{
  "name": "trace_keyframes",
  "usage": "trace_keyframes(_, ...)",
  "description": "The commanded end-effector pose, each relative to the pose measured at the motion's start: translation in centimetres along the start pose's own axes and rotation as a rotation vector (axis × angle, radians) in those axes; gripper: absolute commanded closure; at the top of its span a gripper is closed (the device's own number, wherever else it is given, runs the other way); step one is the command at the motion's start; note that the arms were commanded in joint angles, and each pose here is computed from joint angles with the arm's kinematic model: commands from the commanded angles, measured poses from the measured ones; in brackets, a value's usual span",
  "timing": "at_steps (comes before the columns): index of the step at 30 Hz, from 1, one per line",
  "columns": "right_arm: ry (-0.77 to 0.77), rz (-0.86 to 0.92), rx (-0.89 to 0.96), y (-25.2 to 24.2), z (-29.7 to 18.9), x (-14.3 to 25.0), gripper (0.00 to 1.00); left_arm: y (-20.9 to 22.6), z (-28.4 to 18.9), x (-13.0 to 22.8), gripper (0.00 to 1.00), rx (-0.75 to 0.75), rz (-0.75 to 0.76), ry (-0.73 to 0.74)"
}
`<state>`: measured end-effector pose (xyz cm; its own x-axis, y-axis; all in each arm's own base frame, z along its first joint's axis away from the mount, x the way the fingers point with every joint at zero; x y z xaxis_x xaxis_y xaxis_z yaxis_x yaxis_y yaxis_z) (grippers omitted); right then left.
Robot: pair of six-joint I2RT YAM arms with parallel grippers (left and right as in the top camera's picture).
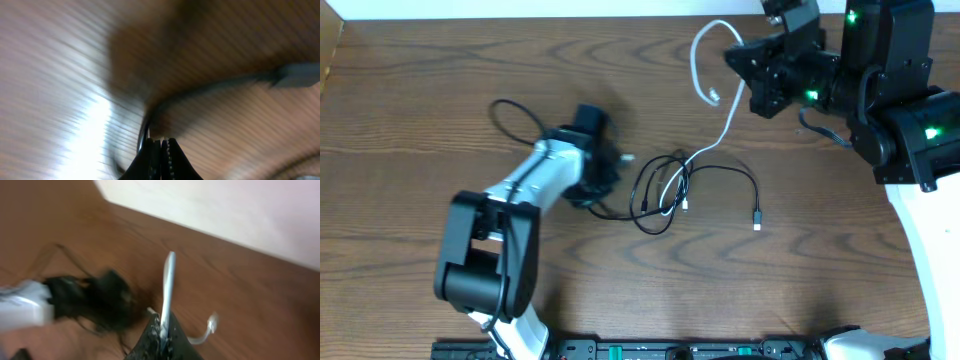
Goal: Untangle cables
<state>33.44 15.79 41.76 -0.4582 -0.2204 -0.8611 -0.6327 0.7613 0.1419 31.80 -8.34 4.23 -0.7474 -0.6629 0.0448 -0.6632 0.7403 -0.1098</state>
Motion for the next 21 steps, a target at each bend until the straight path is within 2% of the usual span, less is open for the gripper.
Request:
trace_keyframes(1,0.074,0.015,0.24,-3.6,-0.6,1.4,0.99,3.0,-0.9,-3.1,0.93,-0.05,-0.045,-0.059)
trace_keyframes(11,0.347,0.112,0.793,-10.8,-2.3,6.6,0.99,8.8,-1.8,-8.2,0.93,-0.05,-0.234,-0.075)
trace_keyframes(21,0.559,0.23,0.959,-17.6,-1.4,11.5,0.99,11.8,-2.2,-9.9,0.93,-0.073,-0.32,-0.094)
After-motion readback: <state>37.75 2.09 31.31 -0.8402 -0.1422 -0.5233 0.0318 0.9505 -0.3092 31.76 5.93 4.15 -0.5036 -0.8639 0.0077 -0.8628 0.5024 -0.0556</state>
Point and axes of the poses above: each gripper's point midway between its finger pads, its own z axis out along the fingers, its own y axis along the line the jaws close on, x = y × z, the point moved 4 cm from there along -z, back along the fingers, and after that the axes turned 7 degrees about -z, right-handed, at the moved point
